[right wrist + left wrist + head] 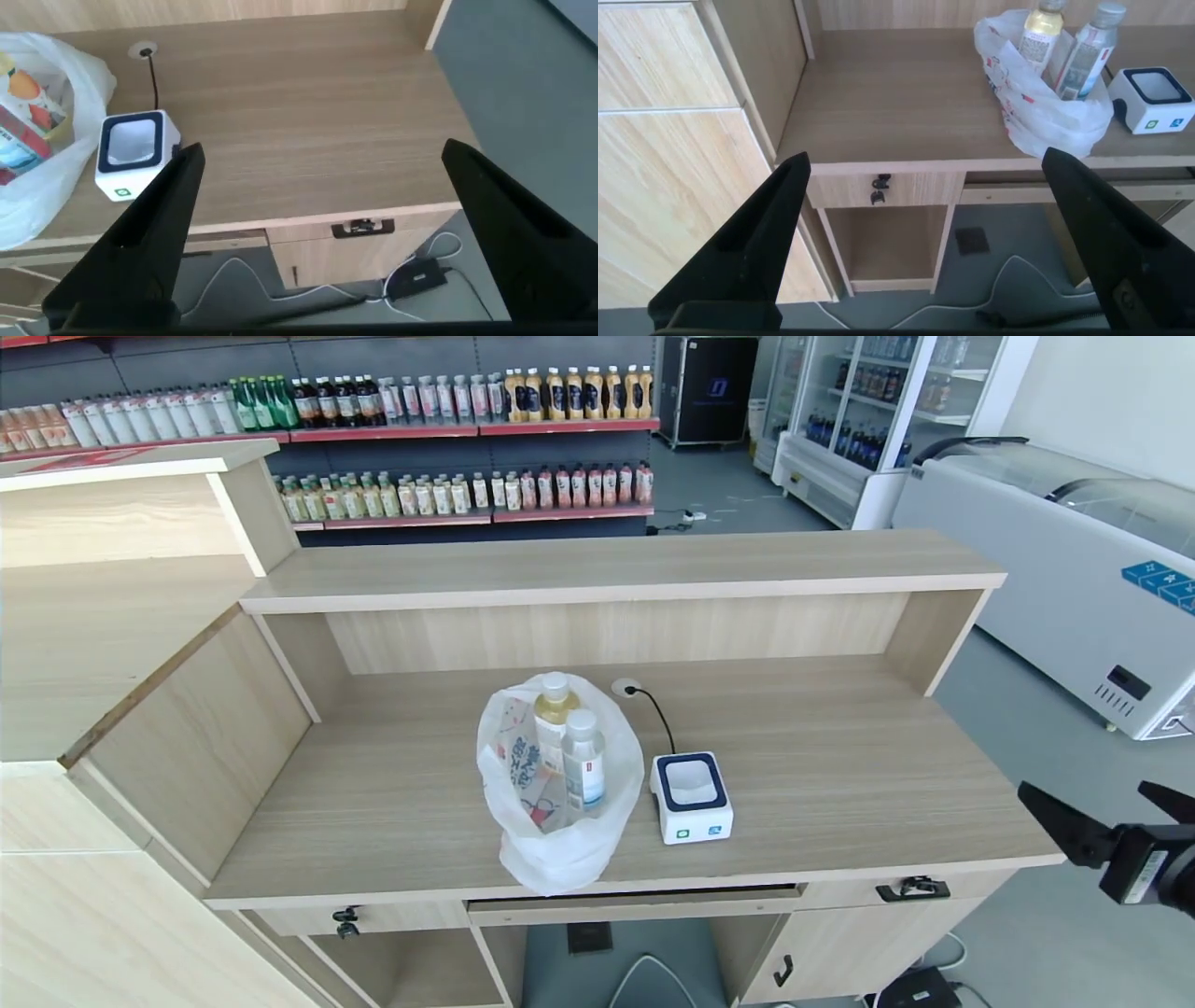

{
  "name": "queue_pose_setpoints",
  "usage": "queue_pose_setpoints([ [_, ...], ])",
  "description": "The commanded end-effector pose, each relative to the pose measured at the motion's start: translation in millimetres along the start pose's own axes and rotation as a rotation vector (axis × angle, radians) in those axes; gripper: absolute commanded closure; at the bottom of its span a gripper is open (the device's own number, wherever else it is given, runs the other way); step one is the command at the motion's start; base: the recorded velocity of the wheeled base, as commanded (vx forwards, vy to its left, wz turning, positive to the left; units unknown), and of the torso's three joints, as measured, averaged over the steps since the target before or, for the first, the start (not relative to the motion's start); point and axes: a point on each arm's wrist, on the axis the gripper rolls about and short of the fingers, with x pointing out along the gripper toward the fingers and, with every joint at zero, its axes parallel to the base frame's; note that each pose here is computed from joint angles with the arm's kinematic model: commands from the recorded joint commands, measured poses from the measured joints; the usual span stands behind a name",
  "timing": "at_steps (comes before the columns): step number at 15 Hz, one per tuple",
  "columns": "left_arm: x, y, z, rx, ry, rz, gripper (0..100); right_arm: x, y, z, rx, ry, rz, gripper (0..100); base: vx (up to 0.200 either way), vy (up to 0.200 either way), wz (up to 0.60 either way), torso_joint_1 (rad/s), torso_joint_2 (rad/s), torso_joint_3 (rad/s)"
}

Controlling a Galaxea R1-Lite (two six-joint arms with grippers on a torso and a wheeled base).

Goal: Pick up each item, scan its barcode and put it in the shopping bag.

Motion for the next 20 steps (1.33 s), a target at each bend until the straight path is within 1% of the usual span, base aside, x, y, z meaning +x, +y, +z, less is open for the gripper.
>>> queue_pose_setpoints([
  [1,0,0.0,0.0,0.000,-0.001,0.000,0,-61,-1,-19,0.016,-0.067,0.026,0,0.000,0.000,0.00,0.000,0.00,0.000],
  [2,0,0.0,0.0,0.000,-0.001,0.000,0,-68,-1,-22,0.020,-0.062,0.028,0,0.000,0.000,0.00,0.000,0.00,0.000],
  [3,0,0.0,0.0,0.000,-0.001,0.000,0,-91,-3,-34,0.022,-0.056,0.033,0,0.000,0.000,0.00,0.000,0.00,0.000],
  [4,0,0.0,0.0,0.000,-0.001,0.000,0,-97,-3,-39,0.023,-0.049,0.034,0,0.000,0.000,0.00,0.000,0.00,0.000],
  [5,0,0.0,0.0,0.000,-0.001,0.000,0,-111,-4,-52,0.029,-0.035,0.036,0,0.000,0.000,0.00,0.000,0.00,0.000],
  [6,0,0.0,0.0,0.000,-0.001,0.000,0,-118,-5,-59,0.031,-0.027,0.040,0,0.000,0.000,0.00,0.000,0.00,0.000],
  [7,0,0.0,0.0,0.000,-0.001,0.000,0,-128,-5,-71,0.029,-0.023,0.058,0,0.000,0.000,0.00,0.000,0.00,0.000],
  [8,0,0.0,0.0,0.000,-0.001,0.000,0,-134,-6,-78,0.030,-0.031,0.076,0,0.000,0.000,0.00,0.000,0.00,0.000],
  [10,0,0.0,0.0,0.000,-0.001,0.000,0,-139,-7,-82,0.033,-0.065,0.097,0,0.000,0.000,0.00,0.000,0.00,0.000],
  [11,0,0.0,0.0,0.000,-0.001,0.000,0,-139,-7,-82,0.034,-0.065,0.097,0,0.000,0.000,0.00,0.000,0.00,0.000],
  [17,0,0.0,0.0,0.000,-0.001,0.000,0,-138,-6,-87,0.030,-0.016,0.077,0,0.000,0.000,0.00,0.000,0.00,0.000],
  [20,0,0.0,0.0,0.000,-0.001,0.000,0,-139,-5,-88,0.030,-0.014,0.052,0,0.000,0.000,0.00,0.000,0.00,0.000],
])
